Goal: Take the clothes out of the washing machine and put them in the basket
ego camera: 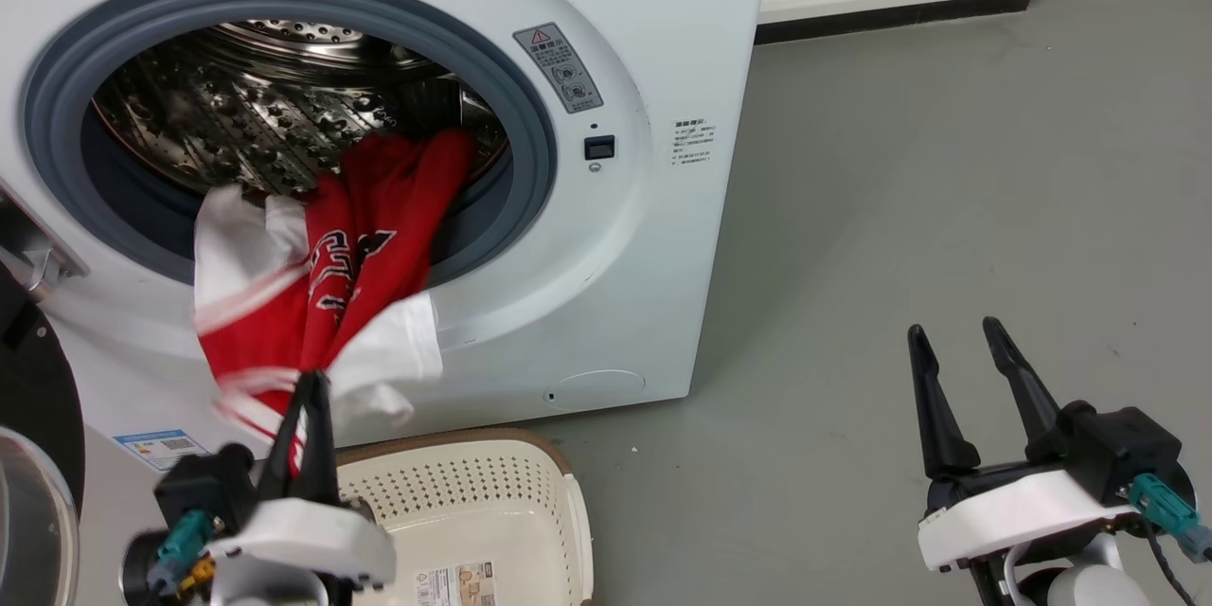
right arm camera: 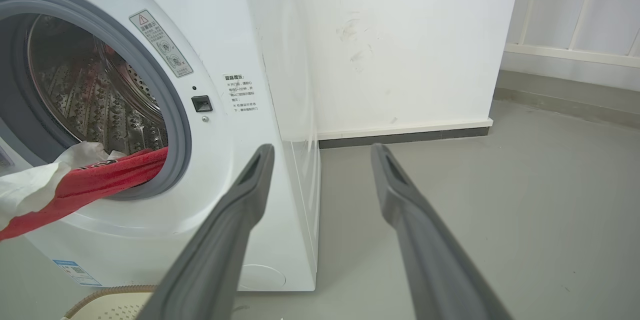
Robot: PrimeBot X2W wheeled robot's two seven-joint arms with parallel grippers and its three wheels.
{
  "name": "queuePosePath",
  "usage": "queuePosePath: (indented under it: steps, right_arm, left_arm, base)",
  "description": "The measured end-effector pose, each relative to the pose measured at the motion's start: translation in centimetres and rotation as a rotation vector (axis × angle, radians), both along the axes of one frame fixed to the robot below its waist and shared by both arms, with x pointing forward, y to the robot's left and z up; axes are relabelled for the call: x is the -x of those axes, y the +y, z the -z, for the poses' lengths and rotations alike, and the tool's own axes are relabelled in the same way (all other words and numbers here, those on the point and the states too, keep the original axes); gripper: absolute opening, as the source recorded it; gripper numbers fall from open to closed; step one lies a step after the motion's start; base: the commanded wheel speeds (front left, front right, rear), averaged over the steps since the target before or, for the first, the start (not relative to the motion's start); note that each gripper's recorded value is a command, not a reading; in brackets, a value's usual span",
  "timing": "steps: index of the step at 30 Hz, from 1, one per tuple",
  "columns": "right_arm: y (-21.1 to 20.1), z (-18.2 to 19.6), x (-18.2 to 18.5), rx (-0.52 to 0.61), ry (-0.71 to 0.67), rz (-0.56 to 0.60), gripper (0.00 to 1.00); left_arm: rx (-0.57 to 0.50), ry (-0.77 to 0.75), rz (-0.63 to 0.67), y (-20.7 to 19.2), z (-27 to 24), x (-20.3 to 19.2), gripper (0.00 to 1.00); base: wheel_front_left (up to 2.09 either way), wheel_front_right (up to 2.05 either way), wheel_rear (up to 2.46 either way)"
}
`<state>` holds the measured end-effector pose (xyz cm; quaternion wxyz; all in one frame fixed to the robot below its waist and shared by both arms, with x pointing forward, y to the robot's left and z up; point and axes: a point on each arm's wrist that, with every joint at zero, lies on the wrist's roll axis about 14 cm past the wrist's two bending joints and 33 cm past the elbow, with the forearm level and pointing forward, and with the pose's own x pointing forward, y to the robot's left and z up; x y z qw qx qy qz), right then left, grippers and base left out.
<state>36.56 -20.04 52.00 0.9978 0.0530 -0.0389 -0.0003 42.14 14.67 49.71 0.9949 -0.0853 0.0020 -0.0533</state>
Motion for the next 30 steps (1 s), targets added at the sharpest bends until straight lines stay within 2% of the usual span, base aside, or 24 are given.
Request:
queuePosePath:
  steps: [11, 20, 24, 30]
  right_arm:
    - [0.6, -0.1, 0.3, 0.004, 0.012, -0.019, 1.00]
    - [0.8, 0.7, -0.4, 0.004, 0.040, -0.024, 1.00]
    - [0.5, 1.5, -1.0, 0.004, 0.063, -0.017, 1.00]
    - [0.0, 2.7, -2.4, 0.008, 0.086, -0.004, 1.00]
  left_arm:
    - [0.072, 0.288, 0.016, -1.7, 7.9, 6.9, 0.00]
    - [0.108, 0.541, 0.010, -2.4, 14.8, 10.8, 0.00]
    - [0.117, 0.647, 0.004, -2.3, 17.8, 12.1, 0.00]
    - [0.115, 0.735, 0.004, -2.0, 21.0, 11.4, 0.00]
  base:
    - [0.00, 0.00, 0.00]
    - [0.00, 0.00, 0.00]
    - [0.00, 0.00, 0.00]
    - [0.00, 0.00, 0.00]
